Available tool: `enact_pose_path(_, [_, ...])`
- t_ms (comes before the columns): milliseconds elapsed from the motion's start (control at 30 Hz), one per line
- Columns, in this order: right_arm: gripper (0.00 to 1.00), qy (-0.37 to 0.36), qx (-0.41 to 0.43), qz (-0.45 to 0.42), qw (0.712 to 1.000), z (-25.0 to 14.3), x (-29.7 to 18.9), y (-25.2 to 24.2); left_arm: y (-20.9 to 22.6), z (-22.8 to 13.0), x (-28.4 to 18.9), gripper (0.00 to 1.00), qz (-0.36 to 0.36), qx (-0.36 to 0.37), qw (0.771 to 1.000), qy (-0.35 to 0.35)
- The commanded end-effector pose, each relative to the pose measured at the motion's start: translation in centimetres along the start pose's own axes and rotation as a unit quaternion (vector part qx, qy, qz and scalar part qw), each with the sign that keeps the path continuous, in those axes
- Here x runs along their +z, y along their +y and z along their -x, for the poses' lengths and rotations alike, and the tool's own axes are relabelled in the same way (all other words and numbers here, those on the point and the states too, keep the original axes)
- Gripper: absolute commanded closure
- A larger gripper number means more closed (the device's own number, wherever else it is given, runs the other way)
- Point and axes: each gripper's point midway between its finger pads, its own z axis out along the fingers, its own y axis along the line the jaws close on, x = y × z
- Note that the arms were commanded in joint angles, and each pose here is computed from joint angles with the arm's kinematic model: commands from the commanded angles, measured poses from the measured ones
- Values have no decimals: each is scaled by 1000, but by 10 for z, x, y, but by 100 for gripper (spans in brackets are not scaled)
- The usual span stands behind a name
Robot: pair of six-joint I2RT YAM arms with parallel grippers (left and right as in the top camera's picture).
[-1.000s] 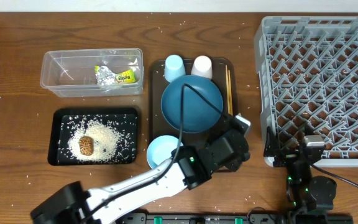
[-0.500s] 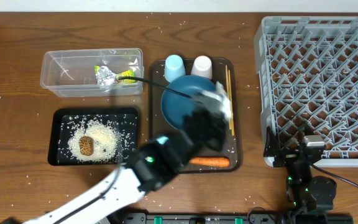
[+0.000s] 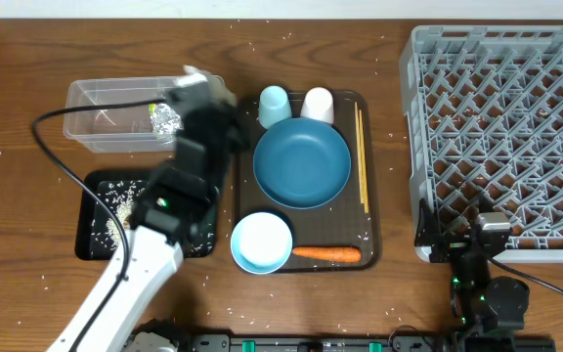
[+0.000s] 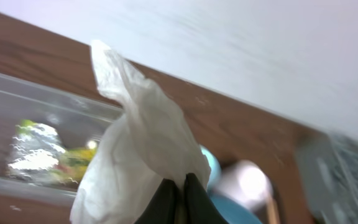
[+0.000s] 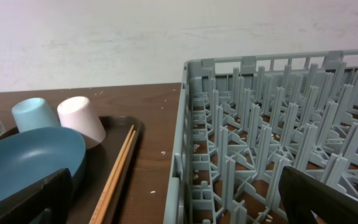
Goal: Sort waste into correct bins and load items into the dishwasher rack
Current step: 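Lift the tissue and carry it left over the clear plastic bin, then release the tissue into the bin and move left gripper to carrot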
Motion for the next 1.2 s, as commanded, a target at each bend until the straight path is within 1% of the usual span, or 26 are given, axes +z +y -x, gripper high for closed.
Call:
enact_pose_path(0, [1,1,-6,-6,1000,-1,0,-2,39,17,20,94,60,-20,998,-26])
enact_pose_path(233, [1,1,-6,-6,1000,-1,0,-2,89,27,56,92,115,-45,991,-46])
enact_pose_path(367, [1,1,-6,-6,1000,-1,0,-2,110,20,72,87,140,-50,988,-39])
enact_pose_path(400, [1,1,-6,-6,1000,-1,0,-2,115,17,75,78,146,-50,987,-35])
enact_pose_path(433, [1,1,-6,-6,1000,-1,0,-2,119,15,78,66,151,-50,987,-31])
enact_pose_path(467, [1,1,-6,-6,1000,-1,0,-2,121,13,79,44,153,-50,987,-29])
enact_pose_path(500, [1,1,-6,-6,1000,-1,0,-2,123,12,80,30,155,-50,986,-28])
enact_pose_path(533, [1,1,-6,-6,1000,-1,0,-2,124,12,80,25,156,-50,986,-28])
enact_pose_path(700, [1,1,-6,-6,1000,-1,0,-2,123,16,76,20,155,-49,986,-30])
enact_pose_path(767, [1,1,-6,-6,1000,-1,0,-2,119,15,71,14,146,-49,988,-22])
enact_pose_path(800, [1,1,-6,-6,1000,-1,0,-2,115,14,68,11,135,-50,990,-12])
enact_pose_path(867, [1,1,-6,-6,1000,-1,0,-2,106,8,60,7,110,-50,993,13])
enact_pose_path(933, [1,1,-6,-6,1000,-1,0,-2,96,-3,47,0,82,-51,994,51])
enact_pose_path(967, [1,1,-6,-6,1000,-1,0,-2,91,-10,40,2,68,-52,994,73])
enact_pose_path(1033, [1,1,-6,-6,1000,-1,0,-2,78,-27,22,2,32,-57,990,126])
enact_pose_path(1100, [1,1,-6,-6,1000,-1,0,-2,59,-49,1,2,-23,-68,979,192])
enact_pose_path(1167, [1,1,-6,-6,1000,-1,0,-2,38,-69,-19,2,-80,-88,960,254])
